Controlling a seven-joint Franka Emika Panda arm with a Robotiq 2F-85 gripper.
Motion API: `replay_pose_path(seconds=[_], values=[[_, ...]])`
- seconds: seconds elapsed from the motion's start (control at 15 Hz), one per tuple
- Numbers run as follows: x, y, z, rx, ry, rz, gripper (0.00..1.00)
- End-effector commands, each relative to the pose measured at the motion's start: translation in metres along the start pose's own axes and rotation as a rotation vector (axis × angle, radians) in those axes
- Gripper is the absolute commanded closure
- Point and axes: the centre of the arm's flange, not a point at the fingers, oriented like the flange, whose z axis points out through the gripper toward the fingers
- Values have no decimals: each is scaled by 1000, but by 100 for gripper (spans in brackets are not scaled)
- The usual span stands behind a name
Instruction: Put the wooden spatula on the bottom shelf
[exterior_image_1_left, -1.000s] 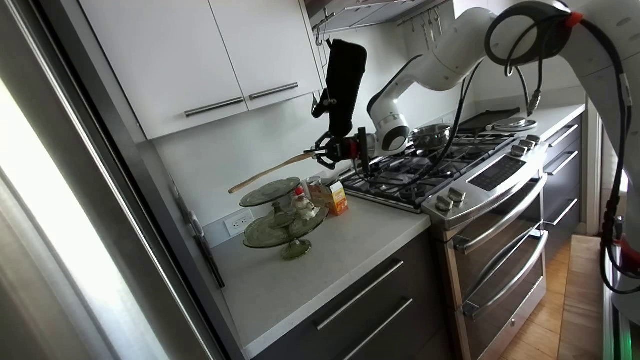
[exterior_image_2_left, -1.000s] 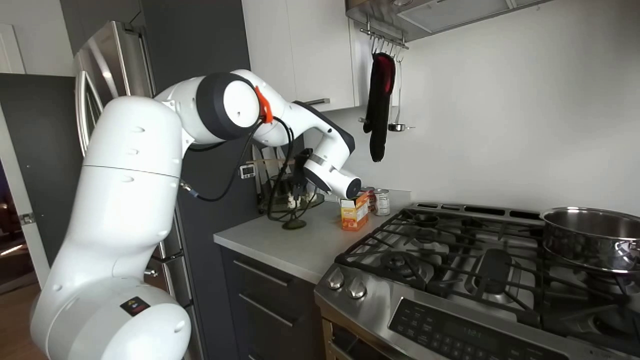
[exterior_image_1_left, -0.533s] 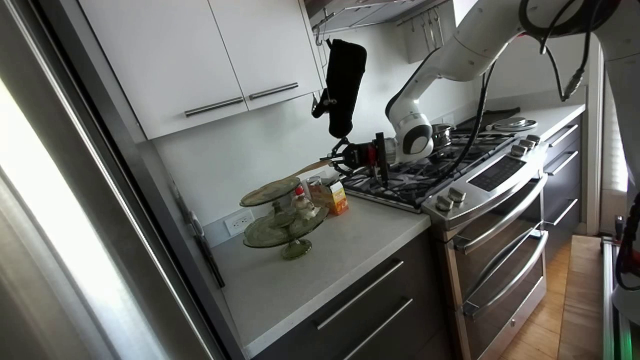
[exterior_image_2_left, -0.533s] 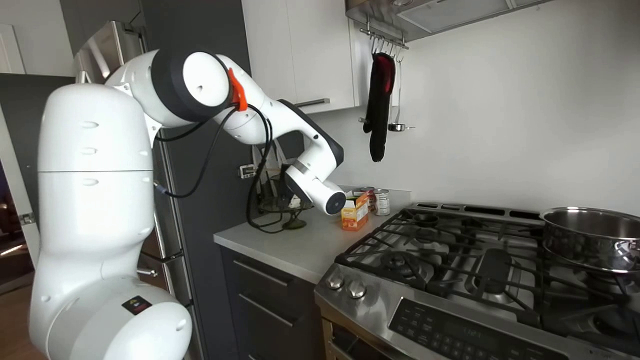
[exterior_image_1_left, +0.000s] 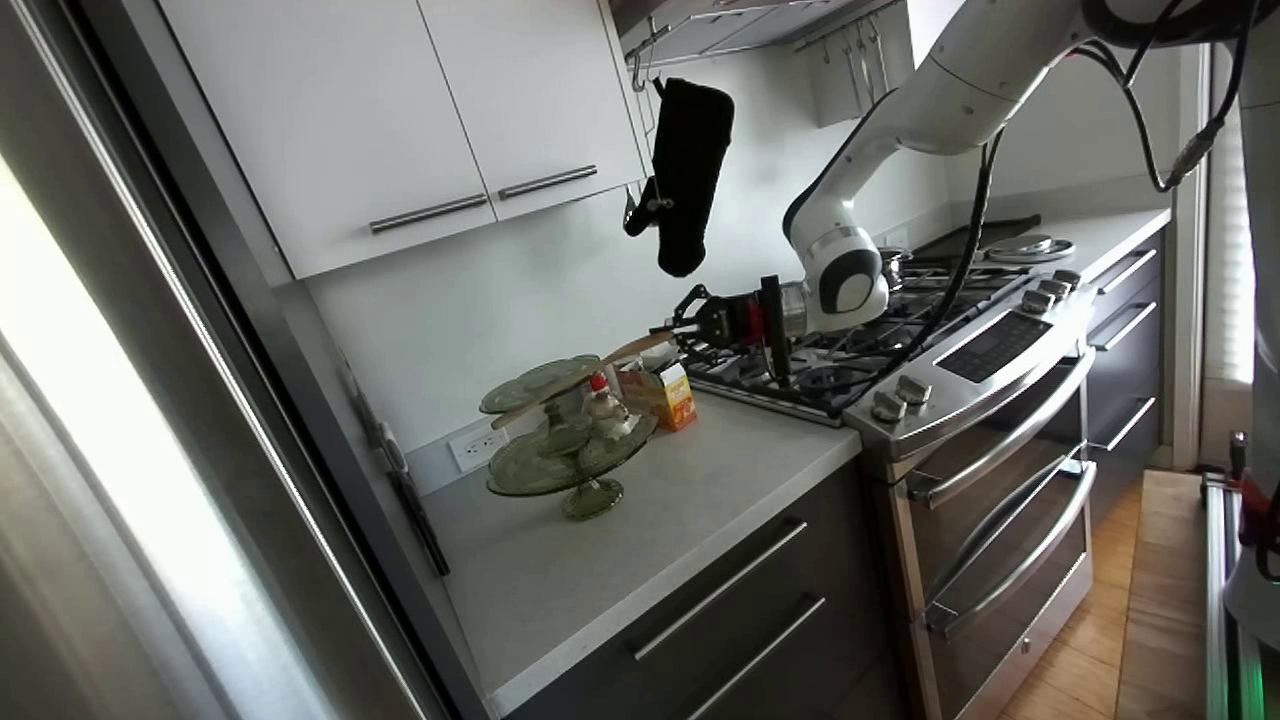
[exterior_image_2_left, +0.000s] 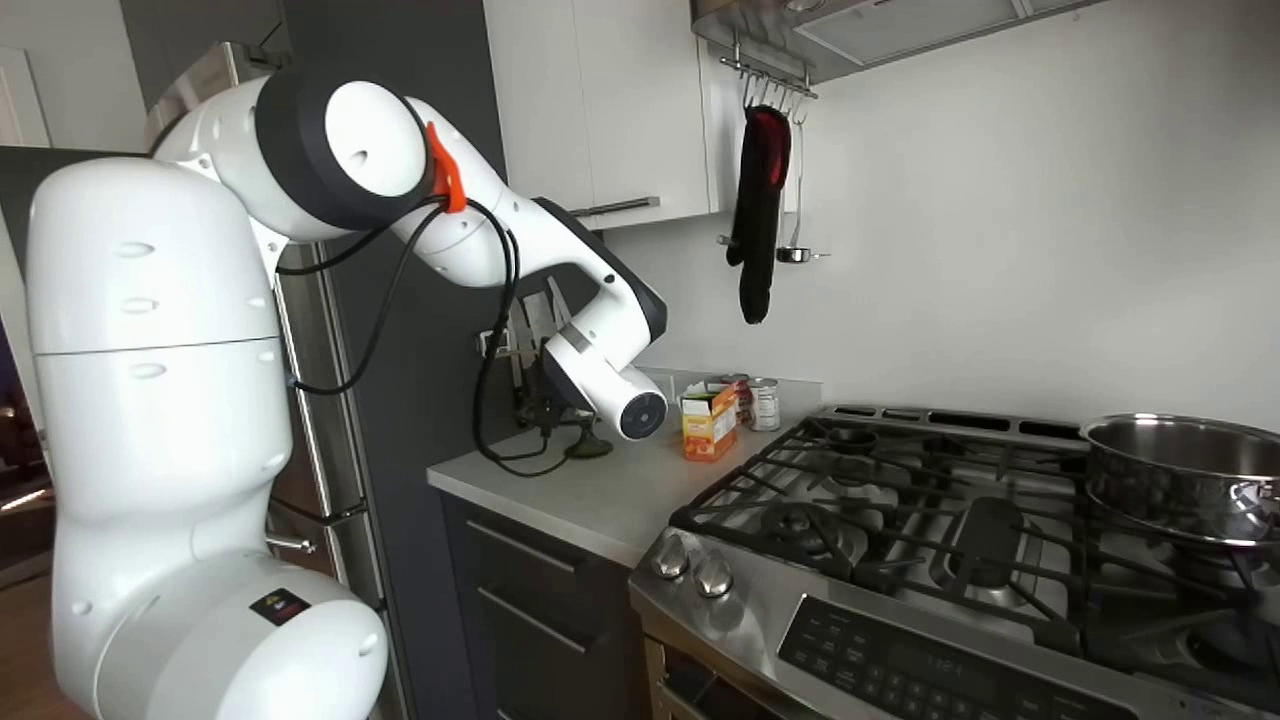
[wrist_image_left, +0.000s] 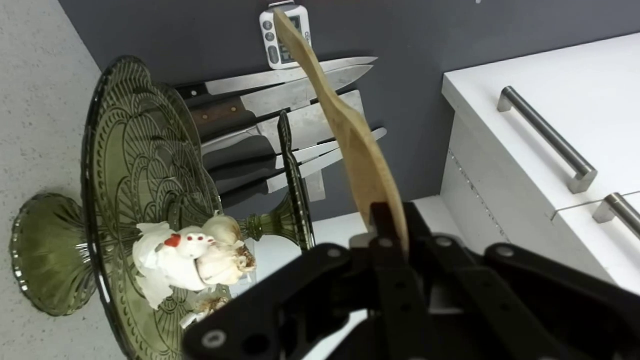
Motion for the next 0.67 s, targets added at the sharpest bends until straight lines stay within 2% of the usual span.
replay_pose_path(seconds=[0.0, 0.07, 0.4, 0.6], values=[[-1, 3, 5, -6, 7, -2, 98], [-3, 7, 9, -6, 29, 16, 98], [-25, 40, 31, 6, 19, 83, 98], [-35, 59, 38, 22, 52, 126, 98]])
